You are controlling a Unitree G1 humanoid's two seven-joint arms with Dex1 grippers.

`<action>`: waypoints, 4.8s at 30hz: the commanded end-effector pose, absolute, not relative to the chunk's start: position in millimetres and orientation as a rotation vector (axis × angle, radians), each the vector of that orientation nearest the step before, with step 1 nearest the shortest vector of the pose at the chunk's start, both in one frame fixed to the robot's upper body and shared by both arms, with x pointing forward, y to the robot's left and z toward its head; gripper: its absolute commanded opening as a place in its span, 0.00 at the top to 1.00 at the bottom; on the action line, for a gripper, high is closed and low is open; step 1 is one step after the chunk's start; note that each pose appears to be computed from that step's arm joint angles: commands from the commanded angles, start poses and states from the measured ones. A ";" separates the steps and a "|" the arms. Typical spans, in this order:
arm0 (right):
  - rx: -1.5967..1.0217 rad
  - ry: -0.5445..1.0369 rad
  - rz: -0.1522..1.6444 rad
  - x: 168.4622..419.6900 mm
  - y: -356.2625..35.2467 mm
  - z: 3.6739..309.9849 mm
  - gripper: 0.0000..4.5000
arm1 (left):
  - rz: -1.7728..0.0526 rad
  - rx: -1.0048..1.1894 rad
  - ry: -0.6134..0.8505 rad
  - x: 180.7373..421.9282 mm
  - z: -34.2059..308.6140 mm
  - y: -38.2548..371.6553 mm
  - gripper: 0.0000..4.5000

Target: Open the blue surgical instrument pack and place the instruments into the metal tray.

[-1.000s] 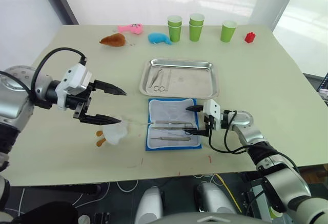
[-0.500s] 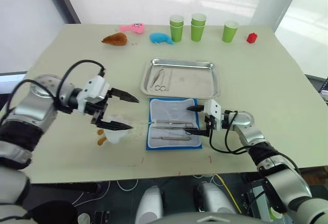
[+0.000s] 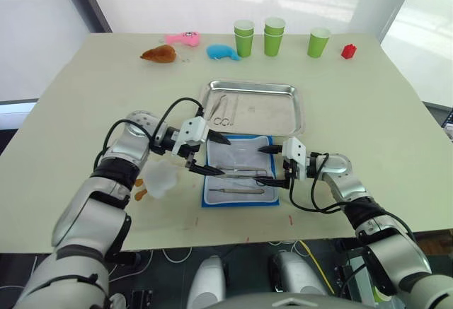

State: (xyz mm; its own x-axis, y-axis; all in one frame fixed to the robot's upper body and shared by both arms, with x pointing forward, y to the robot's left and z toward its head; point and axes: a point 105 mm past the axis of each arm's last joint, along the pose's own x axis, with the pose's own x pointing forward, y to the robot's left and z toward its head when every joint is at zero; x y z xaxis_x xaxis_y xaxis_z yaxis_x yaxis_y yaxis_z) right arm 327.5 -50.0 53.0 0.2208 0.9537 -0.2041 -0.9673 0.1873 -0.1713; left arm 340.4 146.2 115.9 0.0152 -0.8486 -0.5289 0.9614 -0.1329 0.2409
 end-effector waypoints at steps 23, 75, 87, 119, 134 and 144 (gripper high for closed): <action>-0.310 0.387 1.347 300.5 -72.7 -18.0 0.00 | -1.452 0.649 0.251 354.6 91.3 155.3 0.01; -0.295 0.398 1.362 294.8 -67.2 -20.8 0.00 | -1.573 0.715 0.454 327.8 121.8 166.2 0.98; -0.291 0.398 1.363 294.2 -65.8 -21.5 0.00 | -1.540 0.730 0.480 321.5 135.8 180.1 0.98; -0.303 0.398 1.373 296.9 -66.3 -20.4 0.00 | -1.148 0.371 0.172 357.5 208.2 156.3 0.98; -0.311 0.399 1.355 298.1 -71.1 -20.2 0.00 | -0.422 0.190 0.118 437.0 192.3 101.5 0.98; -0.306 0.396 1.355 296.9 -69.6 -21.0 0.00 | -0.190 0.116 0.211 444.0 166.3 78.3 0.98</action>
